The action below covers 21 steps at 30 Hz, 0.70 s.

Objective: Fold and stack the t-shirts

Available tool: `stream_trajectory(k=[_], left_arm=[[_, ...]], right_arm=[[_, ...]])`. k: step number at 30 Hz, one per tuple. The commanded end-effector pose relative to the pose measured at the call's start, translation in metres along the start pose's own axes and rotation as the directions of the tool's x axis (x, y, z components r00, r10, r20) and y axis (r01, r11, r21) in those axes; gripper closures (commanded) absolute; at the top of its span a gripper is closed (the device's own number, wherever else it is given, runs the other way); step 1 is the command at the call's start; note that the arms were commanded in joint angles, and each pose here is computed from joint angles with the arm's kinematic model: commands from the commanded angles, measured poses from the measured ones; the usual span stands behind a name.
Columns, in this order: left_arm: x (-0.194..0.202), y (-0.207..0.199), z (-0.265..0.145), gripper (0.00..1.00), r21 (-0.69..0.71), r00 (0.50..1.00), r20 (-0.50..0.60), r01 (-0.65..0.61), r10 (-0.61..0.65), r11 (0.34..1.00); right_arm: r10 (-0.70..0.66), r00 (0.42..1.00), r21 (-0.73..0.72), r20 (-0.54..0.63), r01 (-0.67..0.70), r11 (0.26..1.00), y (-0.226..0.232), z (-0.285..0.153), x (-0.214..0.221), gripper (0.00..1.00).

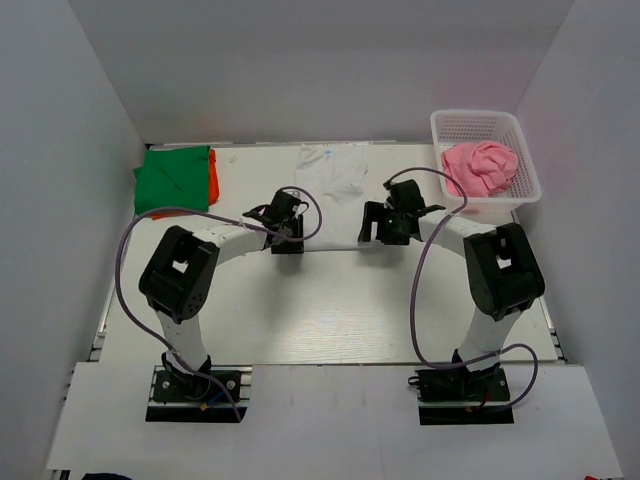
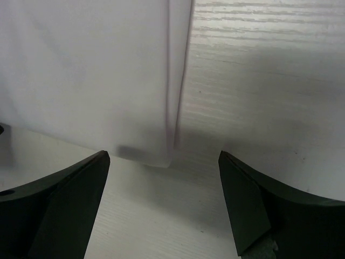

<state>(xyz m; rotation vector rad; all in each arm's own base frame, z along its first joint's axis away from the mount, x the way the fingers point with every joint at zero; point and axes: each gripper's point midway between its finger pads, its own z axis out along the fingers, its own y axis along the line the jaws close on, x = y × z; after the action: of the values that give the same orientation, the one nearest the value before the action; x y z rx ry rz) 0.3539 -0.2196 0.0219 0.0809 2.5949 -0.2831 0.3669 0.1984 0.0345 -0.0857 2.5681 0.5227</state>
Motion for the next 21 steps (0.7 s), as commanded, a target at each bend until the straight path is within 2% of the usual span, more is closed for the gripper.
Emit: stream_trajectory(k=[1, 3, 5, 8, 9, 10, 12, 16, 18, 21], left_arm=[[-0.002, 0.003, 0.01, 0.51, -0.028, 0.999, 0.007, -0.032, 0.032, 0.999], [-0.007, 0.001, 0.012, 0.51, -0.023, 0.999, 0.017, -0.04, 0.04, 0.999], [-0.012, 0.001, 0.015, 0.56, -0.029, 0.997, 0.032, -0.064, 0.065, 0.998], [-0.017, 0.003, 0.019, 0.73, -0.05, 0.996, 0.042, -0.073, 0.075, 0.996], [-0.015, 0.005, 0.021, 0.83, -0.056, 0.996, 0.028, -0.084, 0.085, 0.995], [-0.016, 0.006, 0.021, 0.88, -0.066, 0.996, 0.031, -0.083, 0.085, 0.994], [-0.012, 0.008, 0.022, 1.0, -0.074, 0.996, 0.01, -0.086, 0.087, 0.993], [-0.009, 0.009, 0.025, 1.0, -0.078, 0.996, 0.002, -0.088, 0.088, 0.993], [-0.011, 0.009, 0.021, 1.0, -0.077, 0.996, 0.003, -0.087, 0.088, 0.993], [-0.018, 0.009, 0.001, 1.0, -0.075, 0.996, 0.033, -0.083, 0.086, 0.994]], right_arm=[[-0.009, 1.0, -0.024, -0.024, 0.009, 1.0, 0.002, 0.005, -0.001, 0.14], [-0.009, 0.999, -0.031, -0.044, 0.008, 0.999, 0.002, 0.009, 0.005, 0.17], [-0.009, 0.998, -0.047, -0.063, 0.006, 0.999, 0.003, 0.013, 0.009, 0.22], [-0.012, 0.997, -0.074, -0.072, 0.007, 0.997, 0.009, 0.012, 0.011, 0.3], [-0.007, 0.997, -0.079, -0.074, 0.001, 0.997, 0.01, 0.011, 0.012, 0.33], [-0.006, 0.998, -0.098, -0.07, -0.001, 0.995, 0.013, 0.011, 0.011, 0.41], [-0.001, 0.997, -0.137, -0.072, -0.008, 0.991, 0.019, 0.011, 0.013, 0.51], [-0.003, 0.998, -0.204, -0.056, -0.009, 0.979, 0.035, 0.01, 0.002, 0.68], [-0.001, 0.999, -0.226, -0.048, -0.01, 0.974, 0.04, 0.008, -0.001, 1.0], [-0.007, 0.999, -0.241, -0.032, -0.001, 0.97, 0.045, -0.005, -0.002, 1.0]])
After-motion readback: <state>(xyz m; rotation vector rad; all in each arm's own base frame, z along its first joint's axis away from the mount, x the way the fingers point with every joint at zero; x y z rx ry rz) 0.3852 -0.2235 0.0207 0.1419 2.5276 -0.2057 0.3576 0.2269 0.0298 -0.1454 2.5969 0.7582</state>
